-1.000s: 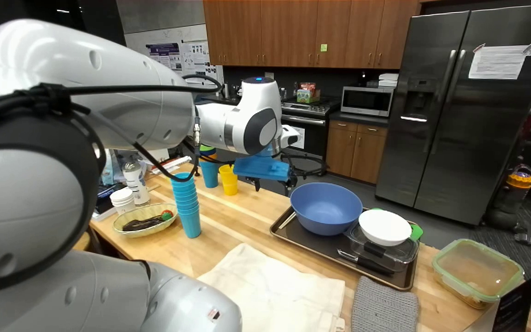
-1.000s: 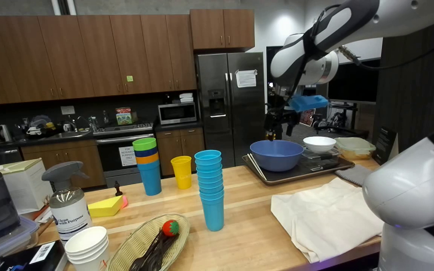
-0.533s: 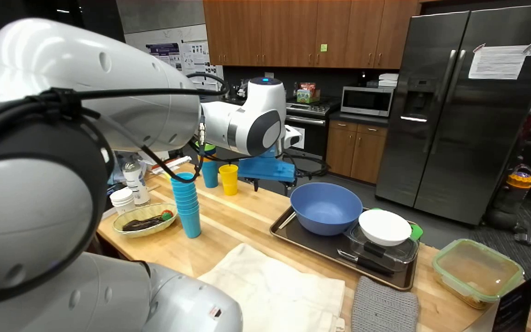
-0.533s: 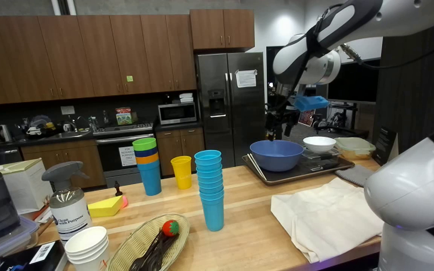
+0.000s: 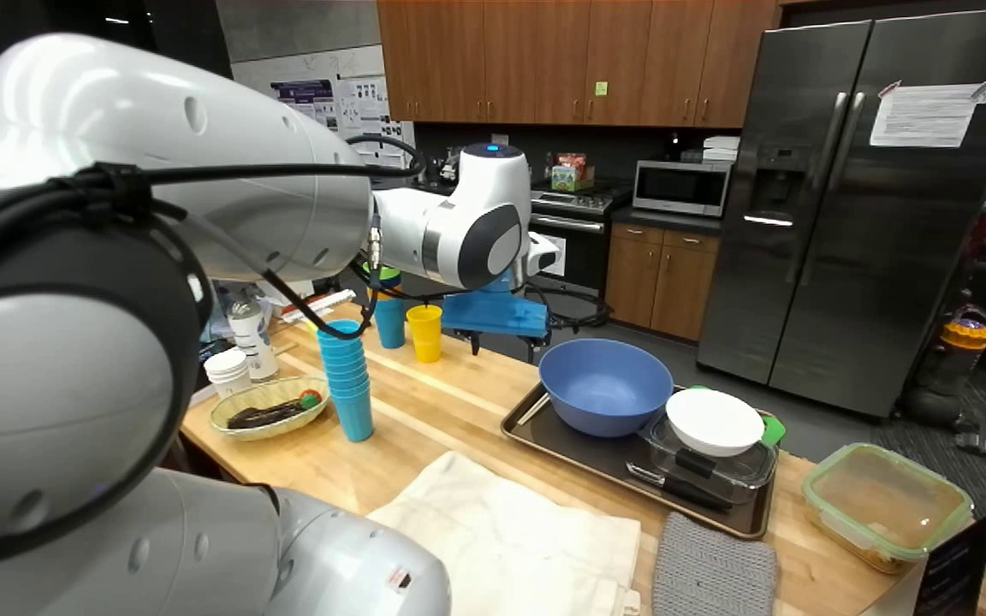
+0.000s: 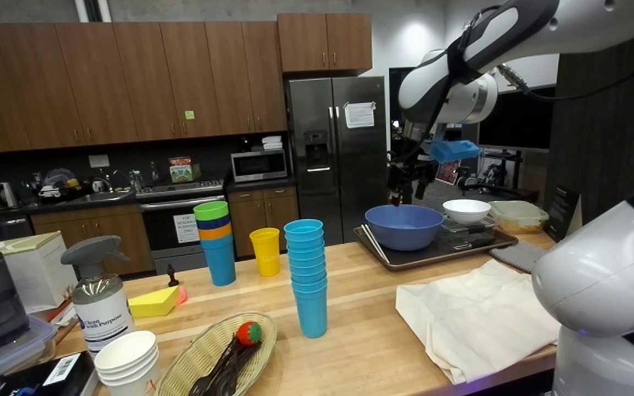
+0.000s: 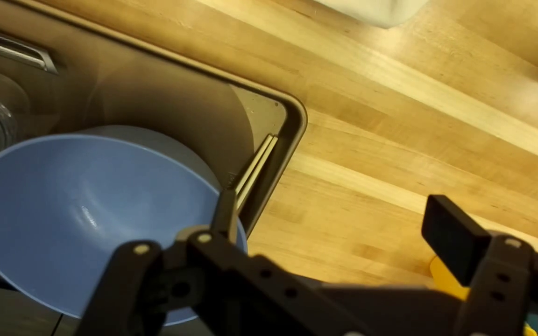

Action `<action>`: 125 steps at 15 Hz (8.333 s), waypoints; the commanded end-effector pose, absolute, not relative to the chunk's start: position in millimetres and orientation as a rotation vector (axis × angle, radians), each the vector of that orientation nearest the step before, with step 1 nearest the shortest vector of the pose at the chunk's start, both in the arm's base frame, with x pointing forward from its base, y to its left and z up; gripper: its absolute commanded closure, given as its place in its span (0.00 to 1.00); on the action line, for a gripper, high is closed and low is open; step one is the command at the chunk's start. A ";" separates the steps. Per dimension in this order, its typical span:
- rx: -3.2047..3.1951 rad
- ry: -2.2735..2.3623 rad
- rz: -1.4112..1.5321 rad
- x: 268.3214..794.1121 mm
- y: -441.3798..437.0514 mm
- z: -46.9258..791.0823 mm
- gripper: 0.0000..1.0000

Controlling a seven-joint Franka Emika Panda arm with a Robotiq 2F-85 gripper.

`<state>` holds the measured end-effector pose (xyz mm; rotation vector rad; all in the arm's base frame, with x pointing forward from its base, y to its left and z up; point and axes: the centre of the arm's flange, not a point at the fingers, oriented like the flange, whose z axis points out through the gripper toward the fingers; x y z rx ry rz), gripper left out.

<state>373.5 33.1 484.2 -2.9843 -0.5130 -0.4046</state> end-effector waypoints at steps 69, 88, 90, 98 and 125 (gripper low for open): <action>-2.807 -0.345 0.061 355.9 44.8 487.8 0.00; -2.768 -0.281 0.382 335.7 52.5 481.0 0.00; -2.768 -0.281 0.382 335.7 52.5 481.0 0.00; -2.769 -0.282 0.382 335.6 52.7 480.9 0.00; -2.620 -0.219 0.310 342.3 105.3 446.5 0.00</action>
